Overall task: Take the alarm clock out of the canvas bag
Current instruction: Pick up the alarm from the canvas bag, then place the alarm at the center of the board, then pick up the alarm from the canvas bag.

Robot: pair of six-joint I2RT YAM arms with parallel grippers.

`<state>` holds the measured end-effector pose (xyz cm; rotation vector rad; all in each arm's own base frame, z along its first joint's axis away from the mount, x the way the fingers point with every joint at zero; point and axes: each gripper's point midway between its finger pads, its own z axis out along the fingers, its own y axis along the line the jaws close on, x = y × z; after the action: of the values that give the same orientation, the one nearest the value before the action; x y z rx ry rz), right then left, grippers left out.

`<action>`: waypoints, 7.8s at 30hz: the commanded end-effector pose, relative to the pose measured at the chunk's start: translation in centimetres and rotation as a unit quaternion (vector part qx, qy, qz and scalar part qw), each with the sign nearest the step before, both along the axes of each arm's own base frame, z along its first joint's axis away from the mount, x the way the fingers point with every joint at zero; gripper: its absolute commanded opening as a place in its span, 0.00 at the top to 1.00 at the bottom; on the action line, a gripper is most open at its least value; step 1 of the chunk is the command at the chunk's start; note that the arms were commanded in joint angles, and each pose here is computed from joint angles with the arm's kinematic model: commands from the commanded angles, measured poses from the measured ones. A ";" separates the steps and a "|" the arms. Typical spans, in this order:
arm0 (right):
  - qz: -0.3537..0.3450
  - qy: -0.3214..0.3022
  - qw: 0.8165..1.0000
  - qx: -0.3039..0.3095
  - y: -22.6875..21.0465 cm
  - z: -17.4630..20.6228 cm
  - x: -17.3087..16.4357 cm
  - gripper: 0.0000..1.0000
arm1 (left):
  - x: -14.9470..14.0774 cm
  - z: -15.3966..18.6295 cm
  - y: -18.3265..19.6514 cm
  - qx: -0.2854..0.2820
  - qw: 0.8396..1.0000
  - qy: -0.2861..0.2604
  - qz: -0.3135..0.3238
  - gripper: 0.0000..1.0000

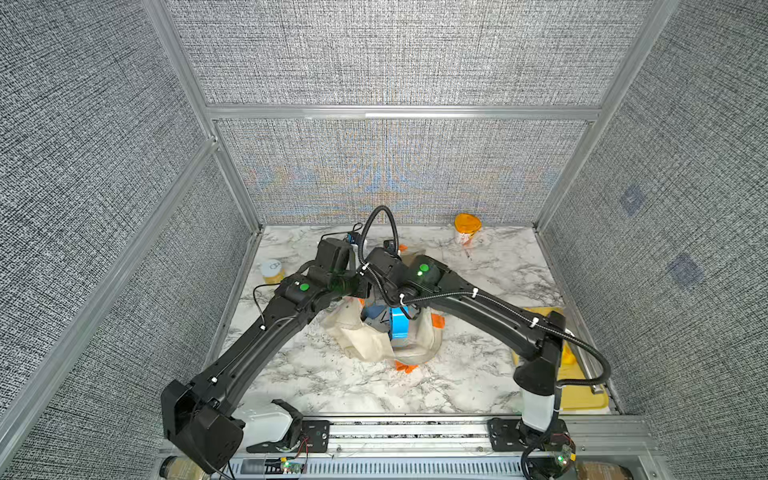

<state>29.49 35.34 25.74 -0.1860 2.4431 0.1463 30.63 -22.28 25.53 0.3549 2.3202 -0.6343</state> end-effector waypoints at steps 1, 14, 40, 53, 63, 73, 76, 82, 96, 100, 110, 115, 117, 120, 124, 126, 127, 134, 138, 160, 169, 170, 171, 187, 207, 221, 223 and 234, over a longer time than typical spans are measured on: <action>-0.001 -0.037 0.999 0.017 -0.1 1.9 0.6 0.92 | 0.1 0.9 -0.2 -0.030 1.000 0.004 0.000 1.00; 0.014 -0.126 0.991 0.039 -4.1 10.0 0.6 0.92 | 0.8 1.8 3.2 -0.063 0.997 0.039 0.031 1.00; -0.011 -0.302 0.952 0.046 -17.7 11.7 11.0 0.95 | 0.1 2.2 12.9 0.025 0.973 0.078 0.217 1.00; -0.030 -0.226 0.973 0.032 -18.4 0.9 18.0 0.97 | 1.4 1.0 16.8 -0.020 0.951 0.092 0.293 1.00; -0.031 -0.176 0.984 0.001 -18.0 -4.9 20.1 0.97 | 1.8 1.3 16.0 -0.037 0.958 0.084 0.271 1.00; -0.045 -0.154 0.987 0.002 -18.1 -8.6 20.3 0.94 | 1.6 0.8 15.4 -0.050 0.961 0.088 0.259 1.00; -0.049 -0.158 0.986 0.000 -18.3 -9.0 20.3 0.93 | 1.5 0.9 14.9 -0.059 0.963 0.090 0.249 1.00; -0.041 -0.151 0.988 -0.006 -18.3 -10.2 20.1 0.86 | 1.7 1.5 12.7 -0.101 0.972 0.089 0.193 1.00; -0.039 -0.163 0.986 0.000 -18.2 -7.5 19.5 0.49 | 1.8 2.2 12.4 -0.104 0.974 0.086 0.184 1.00; -0.044 -0.187 0.981 0.022 -18.2 -2.0 18.2 0.37 | 1.2 1.8 11.9 -0.102 0.977 0.091 0.165 1.00; 0.050 -0.088 0.962 0.252 -6.8 10.0 3.9 0.35 | -1.9 -0.2 10.2 -0.095 0.983 0.085 0.129 1.00; 0.054 0.047 0.942 0.327 -2.1 8.4 -2.7 0.35 | -2.9 -0.5 10.3 -0.093 0.983 0.089 0.127 1.00; 0.049 0.083 0.939 0.330 -0.9 6.9 -3.9 0.35 | -3.3 -0.7 10.2 -0.093 0.984 0.093 0.123 1.00; 0.043 0.121 0.933 0.337 0.6 5.1 -4.7 0.35 | -3.9 -0.8 10.3 -0.090 0.984 0.099 0.121 1.00; 0.027 0.172 0.909 0.379 3.2 3.4 -5.2 0.35 | -4.8 -0.5 10.3 -0.087 0.984 0.101 0.115 1.00; 0.014 0.190 0.906 0.378 4.2 2.3 -5.4 0.35 | -5.1 -0.3 10.3 -0.087 0.984 0.103 0.114 1.00; 0.006 0.197 0.906 0.375 4.6 1.6 -5.6 0.35 | -5.3 -0.2 10.2 -0.090 0.984 0.104 0.114 1.00; -0.069 0.200 0.901 0.378 6.3 -2.4 -4.8 0.27 | -6.5 -0.2 10.0 -0.113 0.981 0.107 0.115 1.00; -0.113 0.189 0.898 0.380 6.6 -4.8 -4.2 0.23 | -6.8 -0.3 9.8 -0.122 0.980 0.109 0.113 1.00; -0.038 0.059 0.921 0.382 8.4 -2.6 -4.6 0.21 | -5.0 0.4 9.2 -0.146 0.976 0.102 0.124 1.00; 0.143 0.015 0.964 0.224 6.6 -0.8 -7.6 0.24 | -4.5 0.9 9.1 -0.142 0.977 0.097 0.122 1.00; 0.172 0.009 0.964 0.200 6.5 -1.0 -8.0 0.24 | -4.5 0.9 9.2 -0.141 0.978 0.097 0.122 1.00; 0.201 0.010 0.962 0.186 6.5 -1.6 -8.5 0.24 | -4.6 0.9 9.2 -0.141 0.978 0.097 0.122 1.00; 0.212 0.107 0.950 0.203 12.6 -8.1 -6.9 0.21 | -4.3 2.0 9.2 -0.139 0.980 0.087 0.117 1.00; 0.011 0.137 0.943 0.304 13.7 -12.2 -0.8 0.18 | -5.1 -0.4 8.7 -0.142 0.980 0.098 0.097 1.00; -0.002 0.148 0.937 0.316 15.7 -15.4 0.8 0.27 | -5.8 -1.5 8.6 -0.145 0.980 0.099 0.093 1.00; 0.004 0.145 0.937 0.319 16.1 -15.5 0.9 0.31 | -5.8 -1.5 8.7 -0.145 0.980 0.098 0.093 1.00; 0.018 0.109 0.945 0.309 15.1 -13.3 1.0 0.58 | -5.6 -1.4 8.7 -0.153 0.979 0.092 0.101 1.00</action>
<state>30.21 50.75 11.45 0.1241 2.5187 1.0045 24.64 -13.48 23.69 -0.0843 2.3703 -0.9310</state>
